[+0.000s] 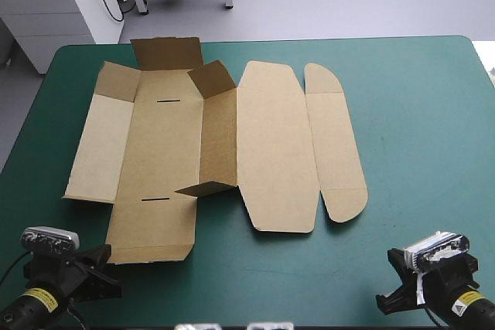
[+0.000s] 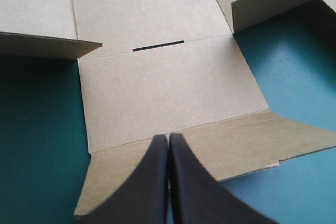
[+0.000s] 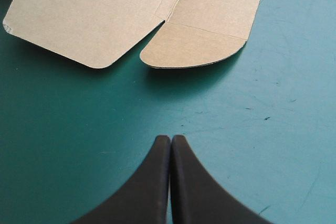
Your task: Fold the box
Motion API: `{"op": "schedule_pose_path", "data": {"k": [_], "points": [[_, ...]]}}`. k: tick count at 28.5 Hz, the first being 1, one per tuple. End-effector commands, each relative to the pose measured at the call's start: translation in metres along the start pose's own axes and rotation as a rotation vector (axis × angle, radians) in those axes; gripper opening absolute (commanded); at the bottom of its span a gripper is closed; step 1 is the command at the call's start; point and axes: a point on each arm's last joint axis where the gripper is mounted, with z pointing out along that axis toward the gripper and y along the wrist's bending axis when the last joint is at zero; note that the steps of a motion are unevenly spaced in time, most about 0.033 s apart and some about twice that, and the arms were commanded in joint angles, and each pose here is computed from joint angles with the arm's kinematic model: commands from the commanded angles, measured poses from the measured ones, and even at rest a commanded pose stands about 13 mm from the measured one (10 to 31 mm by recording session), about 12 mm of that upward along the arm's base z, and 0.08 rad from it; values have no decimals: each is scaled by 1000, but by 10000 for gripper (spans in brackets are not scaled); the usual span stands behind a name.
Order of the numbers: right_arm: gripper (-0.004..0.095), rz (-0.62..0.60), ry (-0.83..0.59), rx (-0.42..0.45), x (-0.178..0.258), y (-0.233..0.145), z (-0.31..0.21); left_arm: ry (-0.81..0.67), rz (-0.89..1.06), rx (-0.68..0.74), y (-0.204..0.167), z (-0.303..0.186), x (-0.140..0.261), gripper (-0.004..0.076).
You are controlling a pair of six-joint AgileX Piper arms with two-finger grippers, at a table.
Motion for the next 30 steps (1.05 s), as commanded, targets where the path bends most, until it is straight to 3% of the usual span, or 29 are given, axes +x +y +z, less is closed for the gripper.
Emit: {"op": "schedule_pose_path", "data": {"k": [1,20,30], "points": [[-14,4,-72,8,-13,-1,-3,-80,-4,11,-2,-4,-12,-8],[-14,4,-72,8,-13,-1,-3,-81,-7,15,-2,-5,-15,-8],[-14,4,-72,8,-13,-1,-3,-59,70,-9,-8,-11,-83,13]]}}
